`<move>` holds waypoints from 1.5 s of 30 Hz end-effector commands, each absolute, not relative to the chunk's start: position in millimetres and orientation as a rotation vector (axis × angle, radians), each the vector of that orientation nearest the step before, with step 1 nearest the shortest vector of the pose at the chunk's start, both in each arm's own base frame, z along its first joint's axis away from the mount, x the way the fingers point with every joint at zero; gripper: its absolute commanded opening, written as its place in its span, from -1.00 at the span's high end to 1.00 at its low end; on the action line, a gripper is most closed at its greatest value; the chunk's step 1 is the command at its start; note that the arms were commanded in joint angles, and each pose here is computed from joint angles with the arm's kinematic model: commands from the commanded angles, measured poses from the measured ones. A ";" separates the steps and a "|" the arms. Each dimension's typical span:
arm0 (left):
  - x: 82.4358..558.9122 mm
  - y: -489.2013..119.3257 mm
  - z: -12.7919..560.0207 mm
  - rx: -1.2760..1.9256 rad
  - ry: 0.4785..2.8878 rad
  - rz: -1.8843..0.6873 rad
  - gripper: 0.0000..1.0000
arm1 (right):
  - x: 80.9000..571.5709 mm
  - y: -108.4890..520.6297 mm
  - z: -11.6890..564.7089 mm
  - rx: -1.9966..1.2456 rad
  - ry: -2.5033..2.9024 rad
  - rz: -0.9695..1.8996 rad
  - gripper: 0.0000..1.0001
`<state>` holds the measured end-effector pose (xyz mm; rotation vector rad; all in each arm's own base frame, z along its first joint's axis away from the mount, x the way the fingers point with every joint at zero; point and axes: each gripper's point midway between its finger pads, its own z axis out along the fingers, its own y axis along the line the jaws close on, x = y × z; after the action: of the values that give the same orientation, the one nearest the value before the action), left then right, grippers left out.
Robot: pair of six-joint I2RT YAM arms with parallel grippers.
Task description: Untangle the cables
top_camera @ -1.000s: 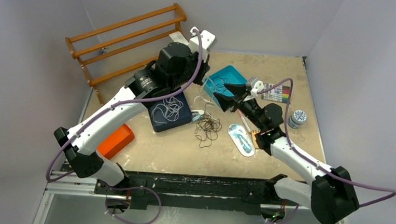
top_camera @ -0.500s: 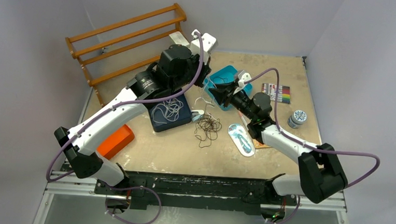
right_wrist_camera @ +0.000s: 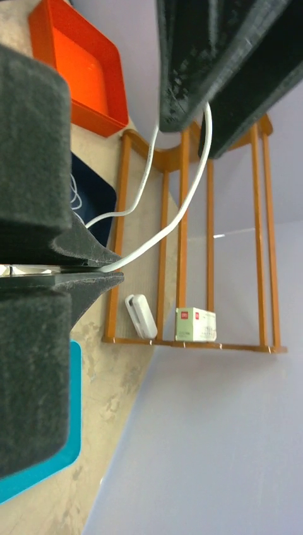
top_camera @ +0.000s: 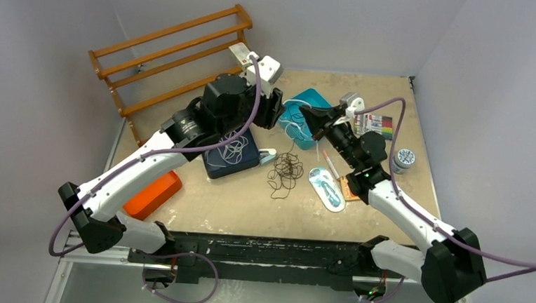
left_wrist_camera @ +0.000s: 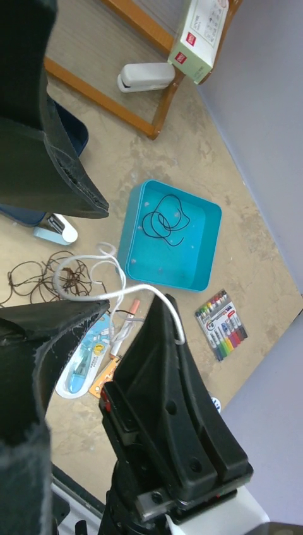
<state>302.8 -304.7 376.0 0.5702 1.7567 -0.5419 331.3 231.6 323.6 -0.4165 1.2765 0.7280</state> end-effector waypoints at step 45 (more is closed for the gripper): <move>279.1 -288.4 372.7 0.290 1.499 -0.818 -0.25 | 316.2 178.6 372.6 0.125 1.396 0.846 1.00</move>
<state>278.5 -268.5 347.4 0.3178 1.6122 -0.6740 322.5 175.4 321.6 0.1365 1.5336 0.7651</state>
